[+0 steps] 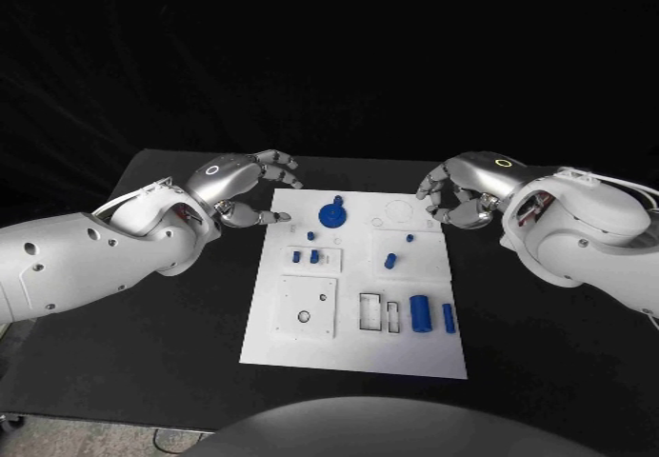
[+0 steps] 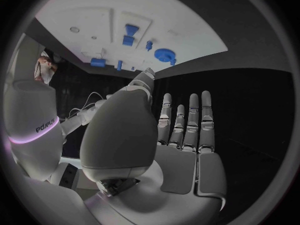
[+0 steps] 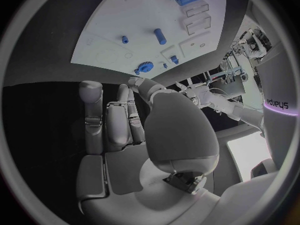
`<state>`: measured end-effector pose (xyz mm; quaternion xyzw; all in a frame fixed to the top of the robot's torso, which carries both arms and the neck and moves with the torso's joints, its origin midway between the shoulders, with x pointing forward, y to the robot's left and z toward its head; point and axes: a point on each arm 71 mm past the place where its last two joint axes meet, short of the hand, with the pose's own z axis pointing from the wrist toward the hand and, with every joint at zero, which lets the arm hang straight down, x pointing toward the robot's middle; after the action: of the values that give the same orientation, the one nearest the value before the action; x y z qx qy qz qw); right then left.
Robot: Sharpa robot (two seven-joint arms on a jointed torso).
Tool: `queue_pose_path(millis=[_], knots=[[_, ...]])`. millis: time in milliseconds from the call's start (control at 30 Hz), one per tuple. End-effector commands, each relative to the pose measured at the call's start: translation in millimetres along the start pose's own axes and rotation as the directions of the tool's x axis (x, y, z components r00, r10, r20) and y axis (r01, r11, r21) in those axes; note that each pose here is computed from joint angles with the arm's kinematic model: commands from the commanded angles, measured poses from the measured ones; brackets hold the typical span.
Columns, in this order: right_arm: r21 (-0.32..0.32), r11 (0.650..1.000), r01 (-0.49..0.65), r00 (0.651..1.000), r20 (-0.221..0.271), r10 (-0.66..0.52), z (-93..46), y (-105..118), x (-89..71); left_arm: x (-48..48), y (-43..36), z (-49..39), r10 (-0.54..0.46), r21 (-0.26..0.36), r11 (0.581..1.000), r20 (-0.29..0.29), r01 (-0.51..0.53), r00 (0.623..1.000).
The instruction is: Assemble the parts on the task board
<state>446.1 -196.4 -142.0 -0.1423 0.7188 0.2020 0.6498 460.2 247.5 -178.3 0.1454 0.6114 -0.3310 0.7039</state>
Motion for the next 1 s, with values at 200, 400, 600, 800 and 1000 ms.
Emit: queue_pose_path(millis=[200, 400, 600, 800, 1000], knots=[[-0.045, 0.969, 0.242, 0.966, -0.081, -0.245, 17.0, 10.4, 3.4, -6.4, -15.8, -0.7, -0.688, 0.008, 0.717, 0.162, 0.697, 0.707], [-0.056, 0.961, 0.269, 0.958, -0.089, -0.273, 24.3, 9.4, 7.5, -2.5, -20.0, -4.9, -0.874, -0.009, 0.444, 0.214, 0.896, 0.436], [-0.058, 0.961, 0.272, 0.955, -0.106, -0.277, 29.1, 4.9, 16.1, -1.3, -18.5, -9.3, -0.921, -0.004, 0.321, 0.233, 0.947, 0.313], [-0.063, 0.962, 0.266, 0.956, -0.114, -0.272, 31.6, 1.2, 22.9, -1.0, -18.0, -11.8, -0.937, -0.005, 0.272, 0.225, 0.962, 0.267], [-0.075, 0.968, 0.238, 0.962, -0.116, -0.245, 34.6, -0.1, 30.5, -0.6, -17.7, -12.4, -0.941, -0.009, 0.259, 0.222, 0.966, 0.254]])
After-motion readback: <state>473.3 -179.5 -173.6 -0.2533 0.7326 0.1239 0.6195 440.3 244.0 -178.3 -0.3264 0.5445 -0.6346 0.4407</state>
